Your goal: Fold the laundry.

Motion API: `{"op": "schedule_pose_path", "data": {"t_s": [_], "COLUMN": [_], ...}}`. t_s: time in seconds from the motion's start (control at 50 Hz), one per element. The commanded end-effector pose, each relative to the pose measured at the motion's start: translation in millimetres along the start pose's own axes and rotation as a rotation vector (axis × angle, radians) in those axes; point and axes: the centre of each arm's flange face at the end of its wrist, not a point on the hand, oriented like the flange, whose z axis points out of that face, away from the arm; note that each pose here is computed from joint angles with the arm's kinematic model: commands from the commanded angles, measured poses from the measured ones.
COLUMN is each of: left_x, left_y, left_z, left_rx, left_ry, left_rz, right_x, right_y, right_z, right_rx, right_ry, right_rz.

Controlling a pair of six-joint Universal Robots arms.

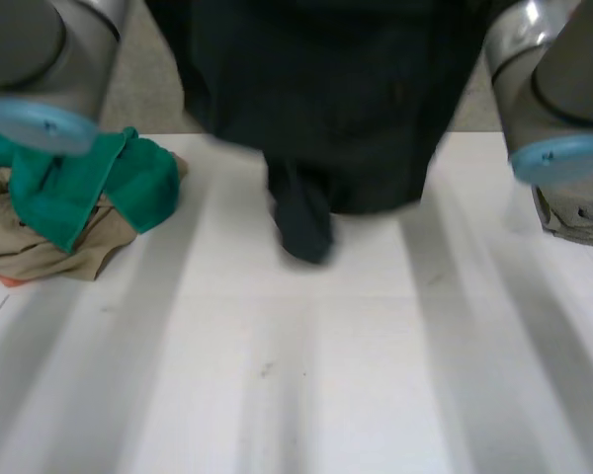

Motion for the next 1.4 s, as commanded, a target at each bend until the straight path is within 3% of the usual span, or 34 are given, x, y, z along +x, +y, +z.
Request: {"op": "schedule_pose_path", "data": {"t_s": [0.02,0.24,0.34,0.46,0.54,0.68,0.76,0.86,0.92,1.0,1.14,1.3,1.4], "left_x": [-24.7,12.4,51.0,80.7,84.4,74.3,74.4,68.6,64.6,62.0,64.3,75.9,84.2], "left_y": [-15.8,61.4,114.1,150.9,143.9,93.4,62.8,28.6,17.4,10.5,27.3,88.1,137.5], "left_z": [5.2,-64.5,-126.5,-186.6,-214.0,-247.9,-276.1,-317.1,-327.4,-323.2,-274.0,-182.3,-129.3], "left_rx": [0.076,-0.302,-0.510,-0.702,-0.803,-0.939,-1.042,-1.226,-1.285,-1.267,-1.083,-0.842,-0.721], "left_ry": [-0.056,0.069,0.179,0.280,0.334,0.434,0.556,0.725,0.774,0.788,0.660,0.453,0.355], "left_rz": [-0.057,-0.127,-0.141,-0.143,-0.155,-0.184,-0.185,-0.148,-0.139,-0.119,-0.067,-0.021,0.024], "right_x": [19.4,-38.0,-83.4,-113.2,-116.2,-79.0,-54.5,-27.5,-22.9,-20.3,-30.2,-46.5,-67.2], "right_y": [-24.1,43.5,99.3,133.8,140.3,114.4,94.9,66.9,59.5,54.4,70.6,87.1,122.1], "right_z": [3.1,-38.0,-85.2,-139.7,-170.5,-195.8,-213.2,-256.7,-265.2,-257.4,-232.2,-161.5,-117.5], "right_rx": [0.172,-0.058,-0.259,-0.452,-0.572,-0.719,-0.810,-0.947,-0.932,-0.835,-0.827,-0.679,-0.556], "right_ry": [0.092,-0.146,-0.317,-0.486,-0.577,-0.641,-0.697,-0.880,-0.933,-0.924,-0.838,-0.575,-0.410], "right_rz": [-0.003,0.002,-0.004,-0.046,-0.080,-0.136,-0.153,-0.200,-0.222,-0.228,-0.136,-0.019,-0.017]}}
